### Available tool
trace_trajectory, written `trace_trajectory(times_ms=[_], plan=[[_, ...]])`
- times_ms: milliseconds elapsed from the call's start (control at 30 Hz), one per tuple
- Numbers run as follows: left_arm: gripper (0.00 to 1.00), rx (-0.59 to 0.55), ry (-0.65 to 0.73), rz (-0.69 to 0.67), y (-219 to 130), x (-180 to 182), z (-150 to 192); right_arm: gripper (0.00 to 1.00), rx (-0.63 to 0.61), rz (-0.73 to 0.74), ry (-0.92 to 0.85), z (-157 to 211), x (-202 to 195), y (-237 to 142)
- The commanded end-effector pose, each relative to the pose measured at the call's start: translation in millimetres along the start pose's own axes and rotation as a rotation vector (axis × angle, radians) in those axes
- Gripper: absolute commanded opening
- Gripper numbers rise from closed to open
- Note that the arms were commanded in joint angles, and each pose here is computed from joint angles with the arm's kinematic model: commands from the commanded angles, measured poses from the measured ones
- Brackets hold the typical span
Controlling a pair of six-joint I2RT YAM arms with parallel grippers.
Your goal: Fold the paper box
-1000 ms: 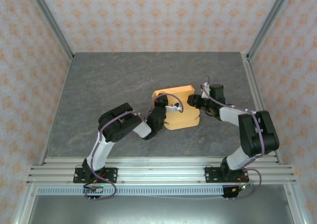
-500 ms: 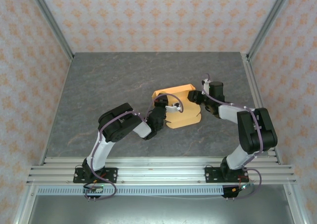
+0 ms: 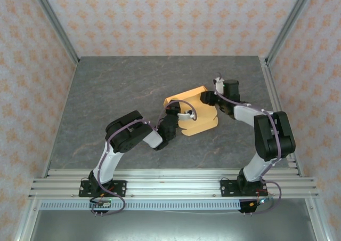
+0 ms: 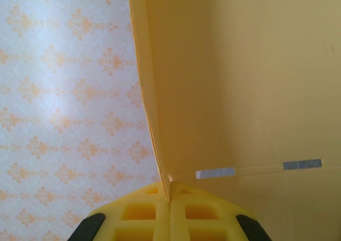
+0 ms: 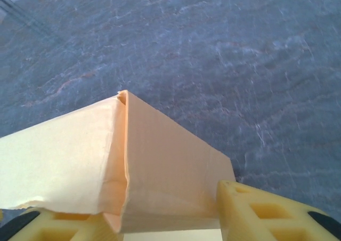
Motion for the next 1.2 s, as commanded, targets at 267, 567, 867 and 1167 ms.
trace_trajectory(times_ms=[267,567,867,1167], plan=[[0.0,-0.034,0.015,0.045,-1.7,-15.2,-4.6,0.25,-0.025,-0.04,-0.034,-12.8,6.4,2.5],[0.0,-0.012,-0.065,0.026,-1.1,1.6,-3.6,0.14,-0.052,0.029,-0.065,7.8,13.3,1.4],[0.34,0.022,-0.331,0.019,-17.3,47.4,3.2,0.0,-0.072,0.124,-0.147,15.9,14.9,-1.1],[0.59,-0.005,-0.818,0.128,-62.1,128.0,21.7,0.0,-0.112,0.137,-0.235,12.3,30.2,-12.1]])
Point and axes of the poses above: each hand's point on the last joint's axis, 136 mm out from that joint toward the fingers, its own y axis out along the fingers, its own x axis along the line the jaws close on, z = x × y, the point moved 1 cm from there along -y, back along the fingers, and after that the axes turned 4 degrees about -y, right-handed, at the moved point
